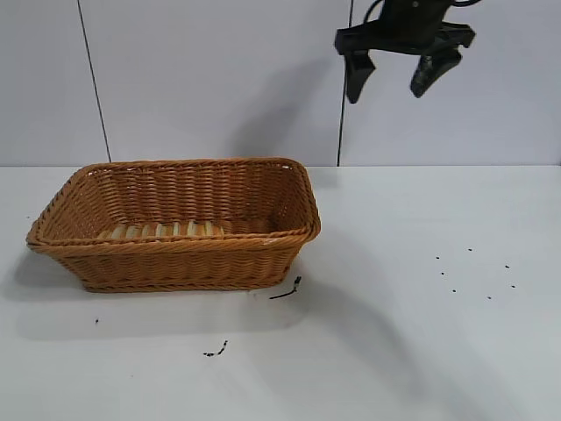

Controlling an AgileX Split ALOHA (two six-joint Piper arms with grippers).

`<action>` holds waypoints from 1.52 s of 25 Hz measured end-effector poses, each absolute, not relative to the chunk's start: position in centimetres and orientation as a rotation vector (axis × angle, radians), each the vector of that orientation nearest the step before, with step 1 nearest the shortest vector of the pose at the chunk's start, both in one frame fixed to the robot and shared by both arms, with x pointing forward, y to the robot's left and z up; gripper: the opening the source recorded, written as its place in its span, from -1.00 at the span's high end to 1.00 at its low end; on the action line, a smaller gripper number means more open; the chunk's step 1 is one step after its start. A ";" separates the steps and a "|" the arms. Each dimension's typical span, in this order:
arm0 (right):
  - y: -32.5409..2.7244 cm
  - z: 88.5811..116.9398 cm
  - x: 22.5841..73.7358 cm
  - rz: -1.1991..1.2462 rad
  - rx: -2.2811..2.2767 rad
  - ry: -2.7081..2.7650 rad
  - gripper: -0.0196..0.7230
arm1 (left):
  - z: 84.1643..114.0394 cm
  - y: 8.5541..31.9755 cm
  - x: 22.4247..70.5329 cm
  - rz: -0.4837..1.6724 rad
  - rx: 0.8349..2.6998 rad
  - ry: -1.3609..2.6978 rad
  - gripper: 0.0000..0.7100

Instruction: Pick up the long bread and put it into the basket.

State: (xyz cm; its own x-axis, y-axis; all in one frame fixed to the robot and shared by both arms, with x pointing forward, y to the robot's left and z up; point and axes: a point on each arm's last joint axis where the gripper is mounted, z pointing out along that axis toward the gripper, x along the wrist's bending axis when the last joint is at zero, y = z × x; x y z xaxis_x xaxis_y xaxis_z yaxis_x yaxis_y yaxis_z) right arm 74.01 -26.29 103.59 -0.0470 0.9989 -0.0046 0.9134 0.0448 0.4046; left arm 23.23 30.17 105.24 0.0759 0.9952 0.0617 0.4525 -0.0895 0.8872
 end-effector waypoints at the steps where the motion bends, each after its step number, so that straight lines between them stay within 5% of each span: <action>1: -26.8 103.6 74.0 0.425 1.954 2.031 -0.72 | 105.2 30.2 23.2 0.960 1.639 1.462 -0.96; 16: -27.5 106.2 69.4 0.377 1.999 2.052 -0.72 | 105.2 30.2 23.2 0.960 1.639 1.462 -0.96; 24: -28.0 108.3 58.5 0.277 2.054 2.109 -0.72 | 105.2 30.2 23.2 0.960 1.639 1.462 -0.96; 33: -28.9 106.7 43.3 0.223 2.080 2.139 -0.72 | 105.2 30.2 23.2 0.960 1.639 1.462 -0.96; 38: -29.3 105.2 36.3 0.405 1.981 2.038 -0.72 | 105.2 30.2 23.2 0.960 1.639 1.462 -0.96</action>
